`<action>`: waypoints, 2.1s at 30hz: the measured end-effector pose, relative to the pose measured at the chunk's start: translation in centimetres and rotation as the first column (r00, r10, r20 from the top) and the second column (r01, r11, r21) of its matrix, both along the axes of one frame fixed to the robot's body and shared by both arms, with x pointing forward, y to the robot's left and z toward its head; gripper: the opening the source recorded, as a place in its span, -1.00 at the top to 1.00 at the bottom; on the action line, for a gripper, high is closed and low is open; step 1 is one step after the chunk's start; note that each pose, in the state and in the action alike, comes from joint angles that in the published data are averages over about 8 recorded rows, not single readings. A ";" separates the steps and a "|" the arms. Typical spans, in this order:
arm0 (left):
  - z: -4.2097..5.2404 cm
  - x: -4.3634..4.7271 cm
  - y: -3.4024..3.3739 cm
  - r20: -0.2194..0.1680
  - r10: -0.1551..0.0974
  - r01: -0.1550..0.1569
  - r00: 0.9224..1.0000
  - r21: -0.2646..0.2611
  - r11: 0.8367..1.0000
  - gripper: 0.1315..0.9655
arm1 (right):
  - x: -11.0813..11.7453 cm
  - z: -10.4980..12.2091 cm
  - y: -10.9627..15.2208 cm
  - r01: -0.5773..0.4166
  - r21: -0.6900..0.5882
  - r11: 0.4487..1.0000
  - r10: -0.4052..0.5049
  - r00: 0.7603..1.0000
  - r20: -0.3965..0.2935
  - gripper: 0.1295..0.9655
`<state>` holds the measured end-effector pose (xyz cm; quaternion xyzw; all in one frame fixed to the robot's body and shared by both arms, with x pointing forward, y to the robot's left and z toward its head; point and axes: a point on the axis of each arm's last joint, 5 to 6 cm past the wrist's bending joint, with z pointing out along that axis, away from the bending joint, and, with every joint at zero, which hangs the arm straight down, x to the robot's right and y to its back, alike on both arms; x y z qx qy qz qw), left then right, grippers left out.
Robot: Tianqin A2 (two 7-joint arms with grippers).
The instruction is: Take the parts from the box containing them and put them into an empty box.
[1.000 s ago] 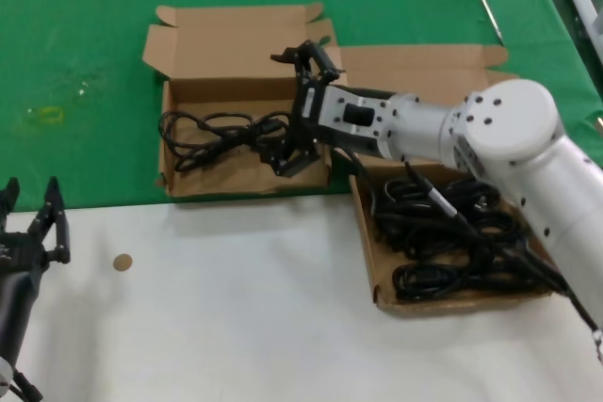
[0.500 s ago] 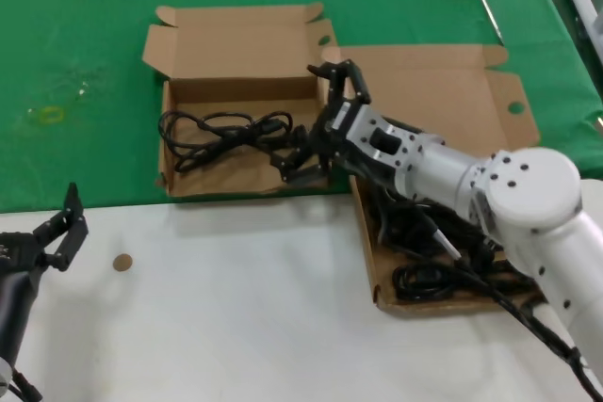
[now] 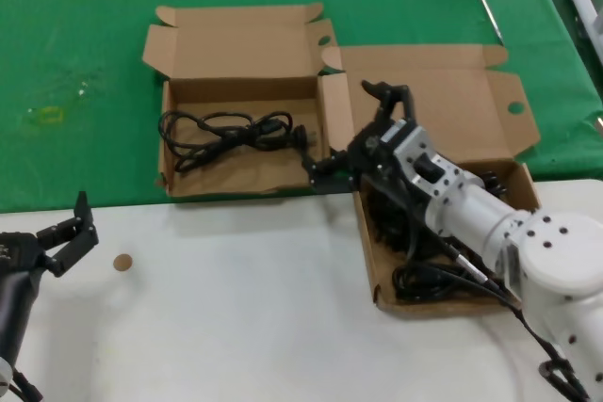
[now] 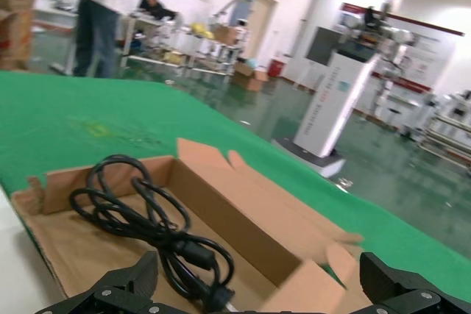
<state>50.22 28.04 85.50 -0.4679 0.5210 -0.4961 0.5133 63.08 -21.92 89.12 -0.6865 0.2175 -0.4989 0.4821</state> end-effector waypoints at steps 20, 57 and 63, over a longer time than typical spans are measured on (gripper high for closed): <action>0.00 0.00 0.00 0.000 0.000 0.000 1.000 0.000 1.000 -0.98 | -6.9 -2.8 -3.5 0.246 0.257 0.935 -0.235 0.969 -0.070 -1.00; 0.00 0.00 0.00 0.000 0.000 0.000 1.000 0.000 1.000 -1.00 | -11.3 -3.5 -5.6 0.380 0.371 0.847 -0.361 0.924 -0.124 -1.00; 0.00 0.00 0.00 0.000 0.000 0.000 1.000 0.000 1.000 -1.00 | -11.3 -3.5 -5.6 0.380 0.371 0.847 -0.361 0.924 -0.124 -1.00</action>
